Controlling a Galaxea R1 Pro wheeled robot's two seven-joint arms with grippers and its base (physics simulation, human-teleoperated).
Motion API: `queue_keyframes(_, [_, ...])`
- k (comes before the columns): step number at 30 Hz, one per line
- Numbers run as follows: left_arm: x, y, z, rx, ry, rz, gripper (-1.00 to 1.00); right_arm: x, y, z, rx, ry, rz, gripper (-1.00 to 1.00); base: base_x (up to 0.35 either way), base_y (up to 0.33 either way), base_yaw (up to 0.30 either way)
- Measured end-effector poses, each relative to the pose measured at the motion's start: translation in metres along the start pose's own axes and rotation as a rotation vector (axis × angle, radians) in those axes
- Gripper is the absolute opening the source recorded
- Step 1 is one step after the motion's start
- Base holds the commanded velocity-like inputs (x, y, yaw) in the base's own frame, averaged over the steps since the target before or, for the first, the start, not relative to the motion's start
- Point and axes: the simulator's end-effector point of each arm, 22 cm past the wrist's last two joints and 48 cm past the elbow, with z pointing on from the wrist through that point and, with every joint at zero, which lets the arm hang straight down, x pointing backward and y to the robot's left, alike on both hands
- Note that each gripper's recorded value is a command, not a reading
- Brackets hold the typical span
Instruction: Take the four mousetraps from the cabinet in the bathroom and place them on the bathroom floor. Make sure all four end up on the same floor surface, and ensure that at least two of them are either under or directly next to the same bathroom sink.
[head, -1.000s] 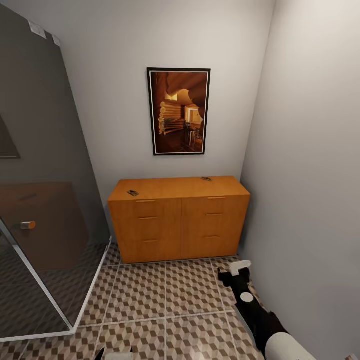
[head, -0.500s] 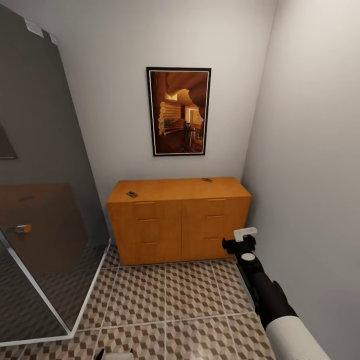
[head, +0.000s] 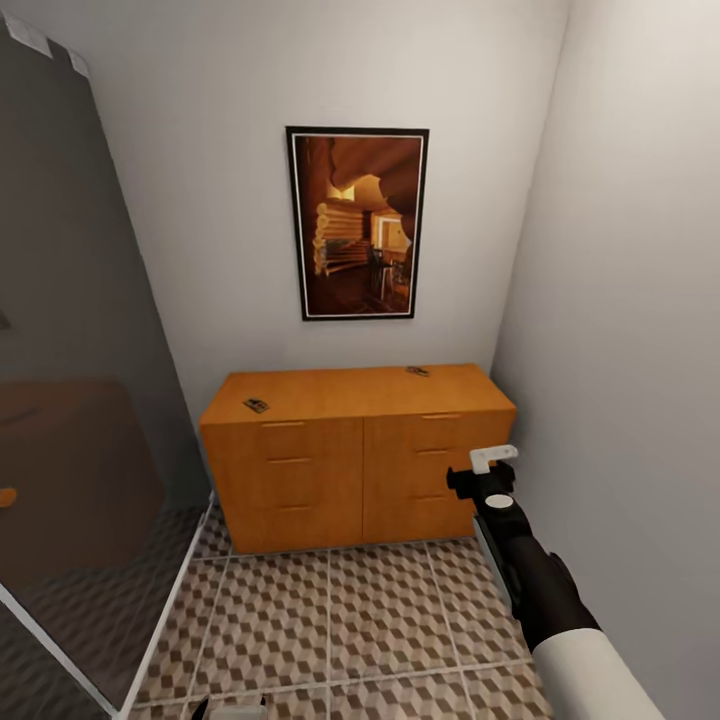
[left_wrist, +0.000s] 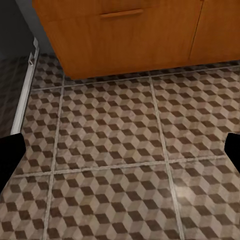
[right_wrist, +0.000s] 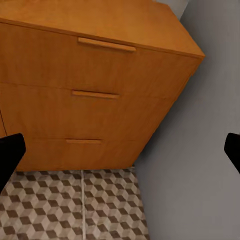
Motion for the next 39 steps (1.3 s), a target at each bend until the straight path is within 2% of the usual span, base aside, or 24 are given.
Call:
queue_keyframes(11, [0.000,0.000,0.000,0.000,0.000,0.000,1.00,0.003,0.013,0.000,-0.052,0.008,-0.003,1.00,0.329,0.078,0.000])
queue_keyframes(20, [0.000,0.000,0.000,0.000,0.000,0.000,1.00,0.005,0.015,0.001,-0.059,0.010,-0.004,1.00,0.330,0.035,0.000])
queue_keyframes(34, [0.000,0.000,0.000,0.000,0.001,0.000,1.00,0.005,0.011,0.001,-0.055,0.010,-0.006,1.00,0.333,-0.131,0.000])
queue_keyframes(39, [0.000,0.000,0.000,0.000,0.000,0.000,1.00,0.008,0.000,0.003,-0.039,0.012,-0.018,1.00,0.333,-0.147,0.000])
